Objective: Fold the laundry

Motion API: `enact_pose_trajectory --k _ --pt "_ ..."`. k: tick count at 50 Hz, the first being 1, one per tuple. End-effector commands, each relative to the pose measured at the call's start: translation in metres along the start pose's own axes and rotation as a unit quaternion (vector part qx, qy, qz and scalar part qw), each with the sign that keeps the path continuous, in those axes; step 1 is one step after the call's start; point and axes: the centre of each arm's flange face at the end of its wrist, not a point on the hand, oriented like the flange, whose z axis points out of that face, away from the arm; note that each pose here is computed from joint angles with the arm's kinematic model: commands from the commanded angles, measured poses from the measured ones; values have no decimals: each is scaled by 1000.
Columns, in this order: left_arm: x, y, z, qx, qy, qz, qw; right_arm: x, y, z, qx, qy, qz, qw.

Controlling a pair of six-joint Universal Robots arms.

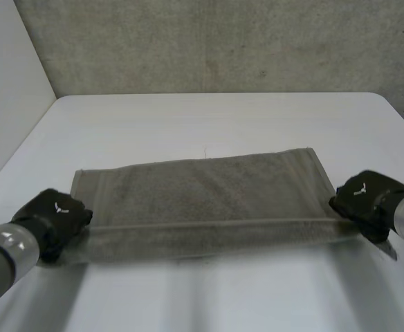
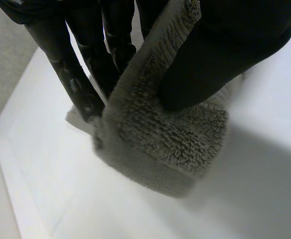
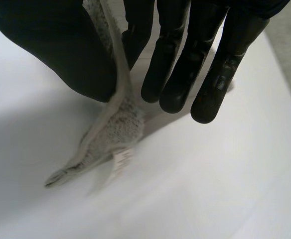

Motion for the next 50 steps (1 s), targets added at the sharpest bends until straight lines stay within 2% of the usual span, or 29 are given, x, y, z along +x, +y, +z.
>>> enact_pose_trajectory --k 1,4,8,13,20,29,37,43,50 --pt "-7 -4 61 35 -40 1 999 12 -7 54 40 84 -29 995" --pt "-12 -8 85 48 -59 3 997 15 -10 65 44 103 -34 993" --pt "-19 -13 109 59 -82 3 995 20 -16 100 64 148 -44 986" --pt "-37 -23 154 96 -152 1 984 23 -20 139 94 179 -52 978" --pt "-39 -23 186 111 -167 2 980 24 -25 183 158 202 -68 964" --pt "-40 -23 217 135 -191 1 972 23 -31 212 229 201 -53 951" --pt "-36 -19 227 143 -200 2 969 23 -31 225 244 195 -35 949" --pt "-34 -23 220 144 -197 4 970 31 -35 221 256 197 -6 946" --pt "-47 -43 195 166 -211 2 963 66 -58 184 301 209 96 926"
